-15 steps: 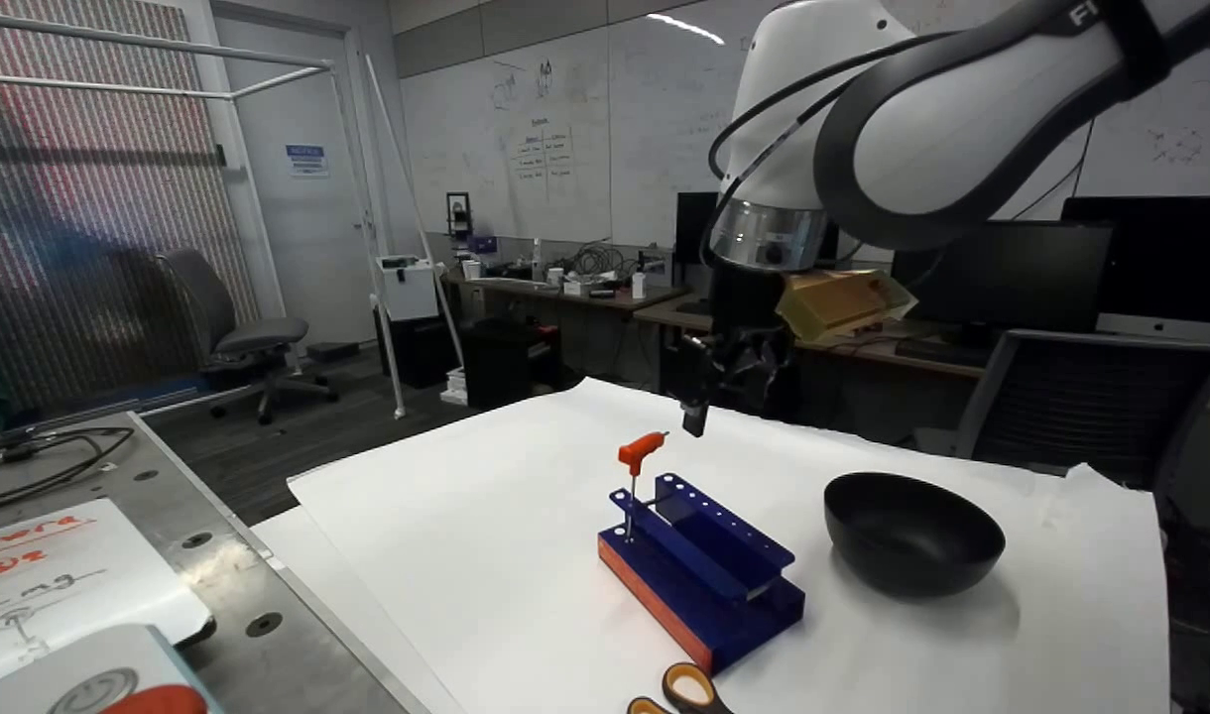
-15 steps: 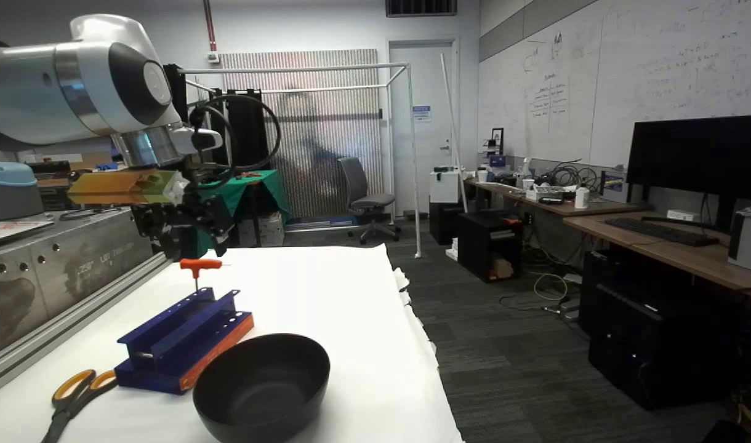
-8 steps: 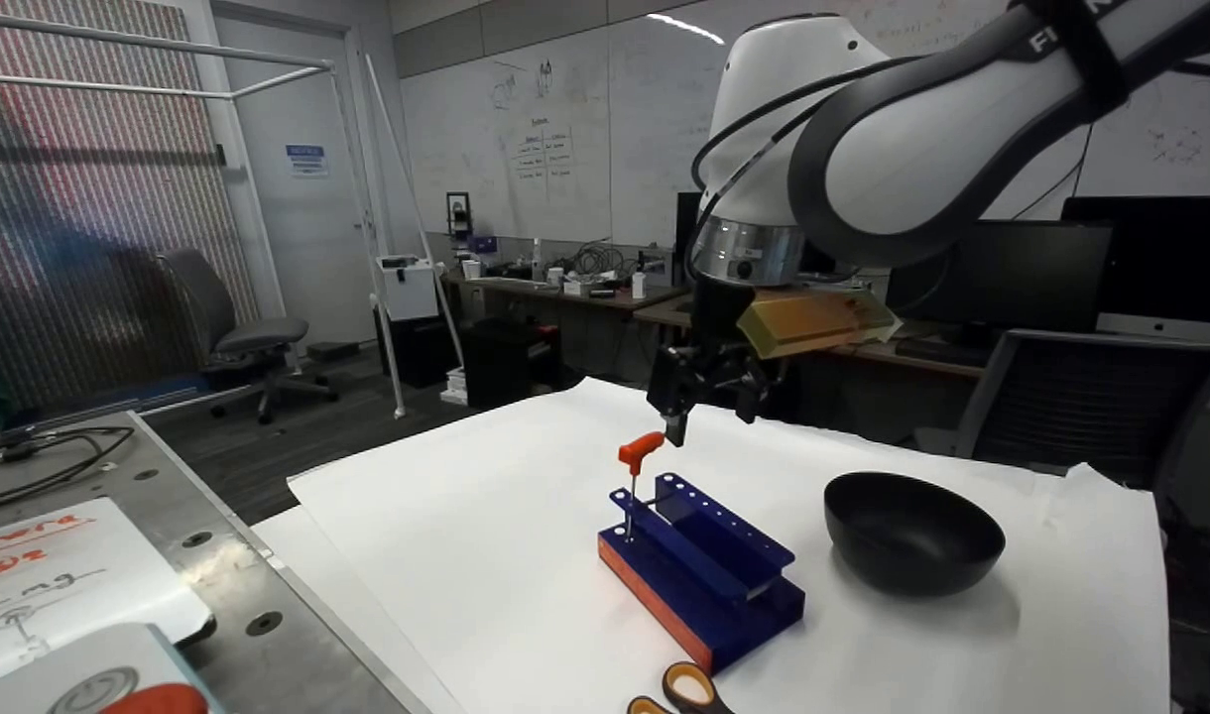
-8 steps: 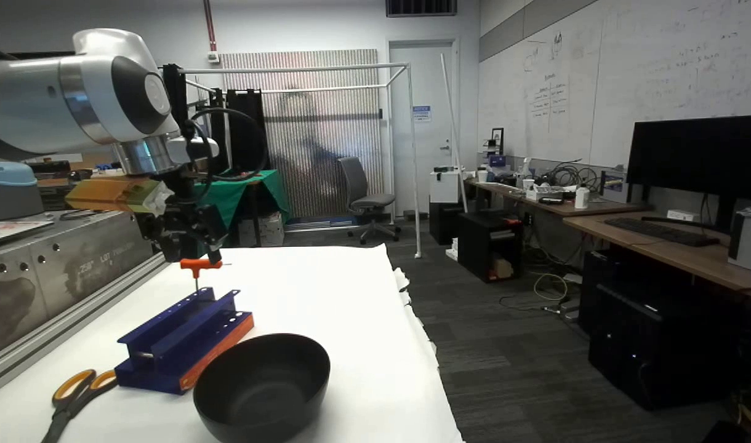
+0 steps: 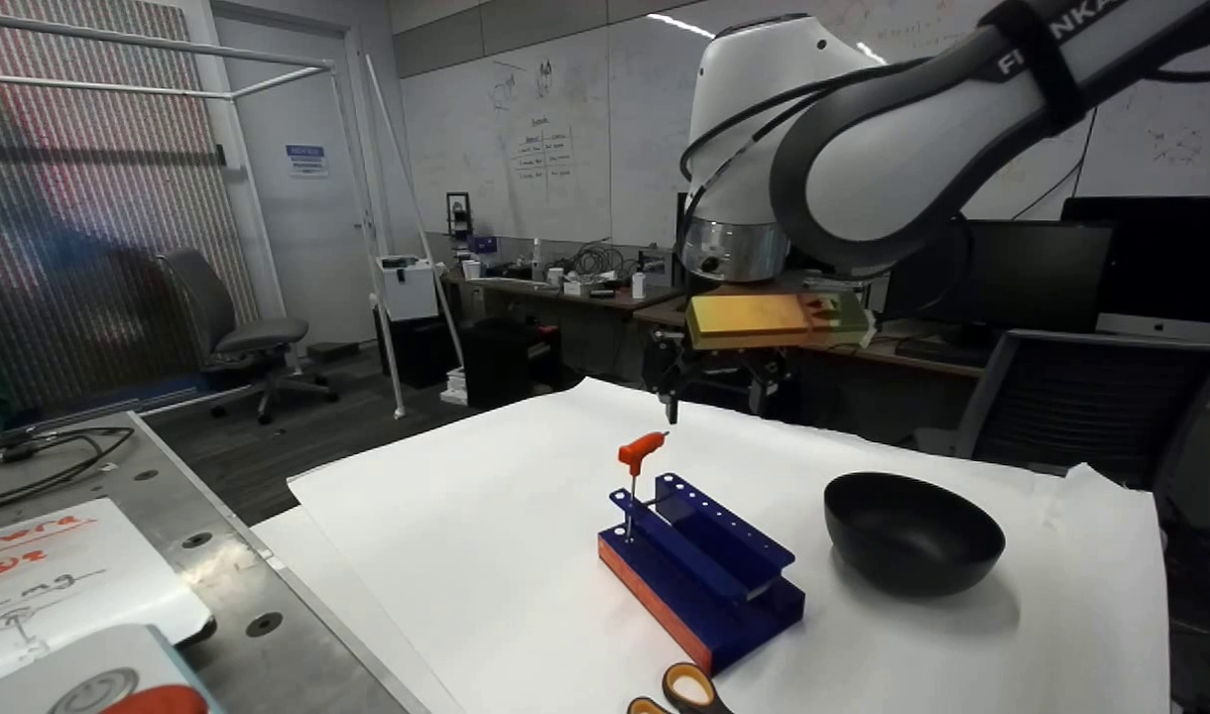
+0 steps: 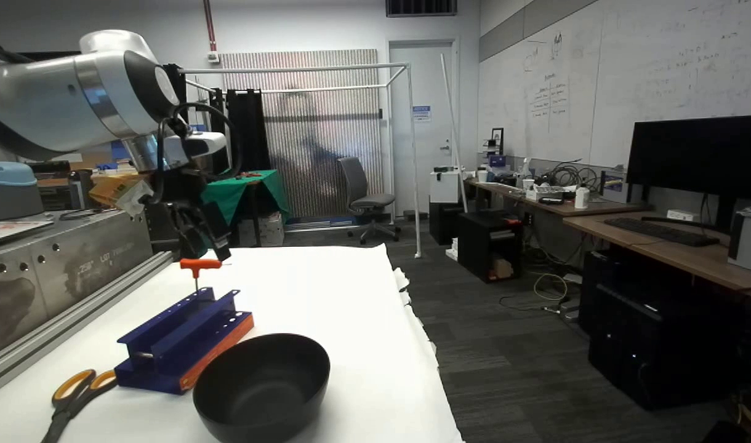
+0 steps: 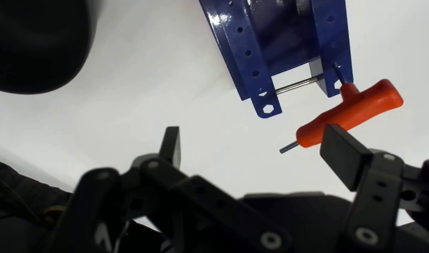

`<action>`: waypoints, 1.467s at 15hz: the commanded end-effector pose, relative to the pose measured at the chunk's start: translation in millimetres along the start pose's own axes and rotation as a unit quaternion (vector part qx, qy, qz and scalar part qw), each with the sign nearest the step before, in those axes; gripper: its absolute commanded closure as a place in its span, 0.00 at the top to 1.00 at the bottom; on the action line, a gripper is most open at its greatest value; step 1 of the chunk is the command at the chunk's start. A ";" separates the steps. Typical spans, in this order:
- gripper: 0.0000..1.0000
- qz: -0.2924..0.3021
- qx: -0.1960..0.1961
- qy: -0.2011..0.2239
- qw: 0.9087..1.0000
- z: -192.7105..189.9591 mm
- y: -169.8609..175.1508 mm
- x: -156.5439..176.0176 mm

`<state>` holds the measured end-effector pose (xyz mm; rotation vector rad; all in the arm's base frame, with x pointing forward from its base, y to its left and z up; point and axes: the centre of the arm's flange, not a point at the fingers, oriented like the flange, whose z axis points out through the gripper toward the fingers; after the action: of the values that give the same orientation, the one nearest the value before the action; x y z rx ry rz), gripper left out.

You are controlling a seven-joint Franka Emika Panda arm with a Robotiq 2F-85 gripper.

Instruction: Put the metal object with the orange handle in the black bowl

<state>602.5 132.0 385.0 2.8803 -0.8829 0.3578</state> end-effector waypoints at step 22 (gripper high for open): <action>0.07 0.107 -0.036 -0.053 0.992 25.1 -89.7 20.0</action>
<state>666.8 186.6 350.5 2.7698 -1.1891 0.2000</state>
